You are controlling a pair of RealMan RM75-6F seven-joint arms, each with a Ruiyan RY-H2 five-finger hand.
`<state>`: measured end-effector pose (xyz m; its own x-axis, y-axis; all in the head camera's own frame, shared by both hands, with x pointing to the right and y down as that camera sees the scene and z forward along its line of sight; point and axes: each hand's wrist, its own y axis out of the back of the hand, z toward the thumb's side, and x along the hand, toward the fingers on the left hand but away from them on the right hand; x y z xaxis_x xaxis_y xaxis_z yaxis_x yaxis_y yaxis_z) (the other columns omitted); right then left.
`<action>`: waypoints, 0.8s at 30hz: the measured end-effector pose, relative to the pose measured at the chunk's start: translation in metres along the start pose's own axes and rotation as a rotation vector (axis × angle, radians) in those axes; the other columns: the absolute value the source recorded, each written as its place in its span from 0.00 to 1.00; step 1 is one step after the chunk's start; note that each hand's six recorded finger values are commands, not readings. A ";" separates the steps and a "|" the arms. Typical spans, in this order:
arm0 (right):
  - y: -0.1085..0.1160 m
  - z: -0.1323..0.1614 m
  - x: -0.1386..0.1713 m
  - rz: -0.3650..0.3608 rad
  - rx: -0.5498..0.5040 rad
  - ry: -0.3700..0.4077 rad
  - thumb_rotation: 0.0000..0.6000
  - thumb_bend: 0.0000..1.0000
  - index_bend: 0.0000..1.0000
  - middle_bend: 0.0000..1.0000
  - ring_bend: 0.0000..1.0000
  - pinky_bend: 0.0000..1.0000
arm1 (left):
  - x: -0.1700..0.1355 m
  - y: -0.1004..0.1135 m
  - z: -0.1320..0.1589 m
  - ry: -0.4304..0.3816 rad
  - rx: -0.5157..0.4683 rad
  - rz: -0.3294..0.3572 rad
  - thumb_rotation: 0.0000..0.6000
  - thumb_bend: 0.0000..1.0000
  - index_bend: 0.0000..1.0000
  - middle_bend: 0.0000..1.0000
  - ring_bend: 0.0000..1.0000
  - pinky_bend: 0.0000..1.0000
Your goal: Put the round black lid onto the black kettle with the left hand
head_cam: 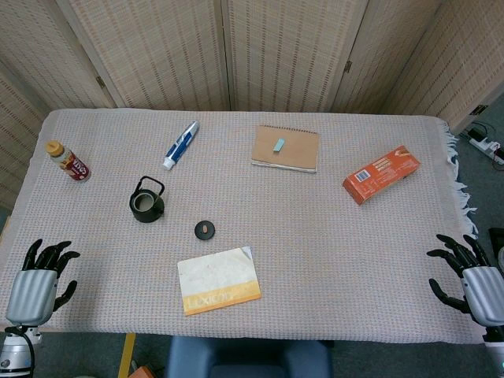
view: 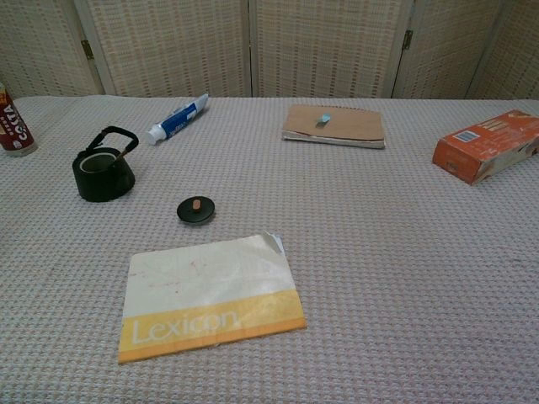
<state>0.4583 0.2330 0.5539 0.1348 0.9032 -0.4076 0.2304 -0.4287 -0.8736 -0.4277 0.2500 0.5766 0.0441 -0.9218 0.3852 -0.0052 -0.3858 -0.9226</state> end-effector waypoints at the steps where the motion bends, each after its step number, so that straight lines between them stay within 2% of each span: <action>1: 0.000 0.000 0.000 0.000 0.000 0.000 1.00 0.37 0.31 0.17 0.21 0.06 | 0.001 0.000 0.002 -0.010 0.000 0.002 1.00 0.26 0.34 0.17 0.24 0.20; 4: -0.001 0.001 0.000 0.003 0.002 0.002 1.00 0.37 0.31 0.17 0.21 0.06 | 0.006 0.001 0.010 -0.062 -0.013 0.014 1.00 0.27 0.38 0.22 0.38 0.41; 8: 0.000 0.002 -0.001 0.000 0.007 0.006 1.00 0.37 0.31 0.17 0.21 0.06 | 0.019 0.001 0.032 -0.170 -0.034 0.027 1.00 0.27 0.40 0.26 0.54 0.58; 11: 0.003 0.003 -0.002 -0.007 0.013 0.010 1.00 0.37 0.31 0.17 0.21 0.06 | 0.032 -0.001 0.051 -0.252 -0.042 0.011 1.00 0.27 0.40 0.29 0.66 0.70; 15: 0.006 0.004 -0.002 -0.011 0.018 0.012 1.00 0.37 0.31 0.17 0.21 0.06 | 0.050 -0.005 0.084 -0.374 -0.050 -0.020 1.00 0.27 0.36 0.31 0.73 0.77; 19: 0.007 0.005 -0.002 -0.011 0.019 0.011 1.00 0.37 0.31 0.17 0.21 0.06 | 0.064 -0.014 0.111 -0.454 -0.047 -0.078 1.00 0.27 0.22 0.21 0.73 0.83; 24: 0.009 0.004 0.000 -0.014 0.021 0.008 1.00 0.37 0.31 0.17 0.21 0.06 | 0.088 -0.030 0.148 -0.537 -0.015 -0.171 1.00 0.27 0.21 0.18 0.76 0.87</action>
<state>0.4560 0.2290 0.5454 0.1391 0.9087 -0.3937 0.2116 -0.4156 -0.8846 -0.2753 0.1865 0.6352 0.5477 -0.6983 0.4609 0.0328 -0.5325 -0.8458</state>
